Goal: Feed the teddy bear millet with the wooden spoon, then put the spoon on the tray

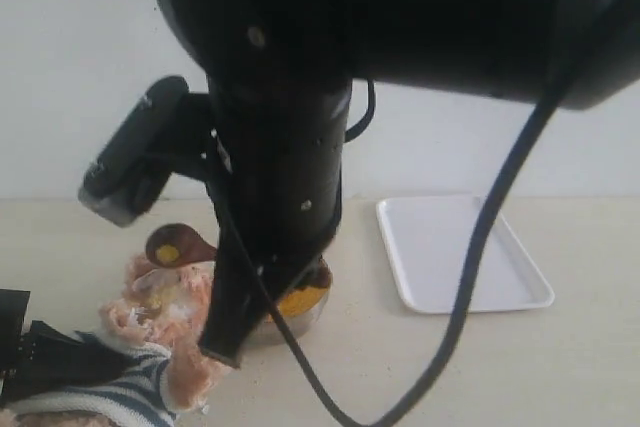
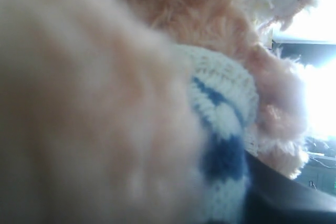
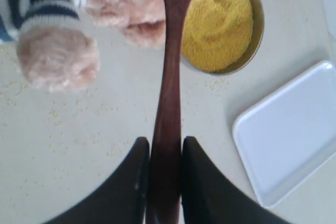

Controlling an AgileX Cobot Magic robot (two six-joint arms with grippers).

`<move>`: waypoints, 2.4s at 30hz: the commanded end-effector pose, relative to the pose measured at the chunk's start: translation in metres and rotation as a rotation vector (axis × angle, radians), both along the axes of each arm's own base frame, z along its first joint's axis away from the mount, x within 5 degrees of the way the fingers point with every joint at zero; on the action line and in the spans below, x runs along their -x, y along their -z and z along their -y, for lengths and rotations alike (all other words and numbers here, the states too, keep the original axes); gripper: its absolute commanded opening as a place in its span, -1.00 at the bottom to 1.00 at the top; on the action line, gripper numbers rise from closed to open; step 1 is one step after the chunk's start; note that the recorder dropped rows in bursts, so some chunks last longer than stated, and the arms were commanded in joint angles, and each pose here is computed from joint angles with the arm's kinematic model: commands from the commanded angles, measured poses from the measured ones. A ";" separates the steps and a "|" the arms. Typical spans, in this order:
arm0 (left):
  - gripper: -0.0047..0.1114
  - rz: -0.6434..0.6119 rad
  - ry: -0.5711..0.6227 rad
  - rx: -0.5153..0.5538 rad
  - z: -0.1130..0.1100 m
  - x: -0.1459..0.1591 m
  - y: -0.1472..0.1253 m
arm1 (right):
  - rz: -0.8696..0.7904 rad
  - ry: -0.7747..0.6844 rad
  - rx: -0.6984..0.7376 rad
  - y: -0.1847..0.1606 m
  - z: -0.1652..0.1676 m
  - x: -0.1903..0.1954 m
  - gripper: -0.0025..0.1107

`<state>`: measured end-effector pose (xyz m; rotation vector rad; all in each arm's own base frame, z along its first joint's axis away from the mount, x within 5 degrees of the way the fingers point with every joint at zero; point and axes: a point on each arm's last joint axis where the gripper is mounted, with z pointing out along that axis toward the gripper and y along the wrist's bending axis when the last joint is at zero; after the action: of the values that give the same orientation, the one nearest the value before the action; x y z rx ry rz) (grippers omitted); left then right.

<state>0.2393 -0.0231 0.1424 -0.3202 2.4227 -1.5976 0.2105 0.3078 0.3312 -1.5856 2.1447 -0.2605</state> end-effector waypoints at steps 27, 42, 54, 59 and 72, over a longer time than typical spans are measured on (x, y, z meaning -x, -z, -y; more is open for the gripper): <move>-0.85 0.029 -0.037 0.052 0.001 -0.003 -0.005 | 0.260 -0.079 0.059 0.046 -0.014 0.019 -0.96; -0.85 0.030 -0.040 0.054 0.001 -0.003 -0.006 | 0.448 -0.185 0.215 0.045 -0.018 0.034 -0.96; -0.85 0.029 -0.034 0.051 0.001 -0.003 -0.005 | 0.550 -0.135 0.189 0.037 -0.018 0.029 -0.96; -0.85 0.029 -0.034 0.051 0.001 -0.003 -0.005 | 0.648 -0.127 0.155 0.029 -0.023 0.032 -0.96; -0.85 0.029 -0.030 0.049 0.001 -0.002 -0.005 | 0.728 -0.058 0.137 0.022 -0.026 0.050 -0.96</move>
<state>0.2432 -0.0225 0.1443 -0.3587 2.3749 -1.5993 0.1558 0.3413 0.3073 -1.3785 1.4921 -0.7844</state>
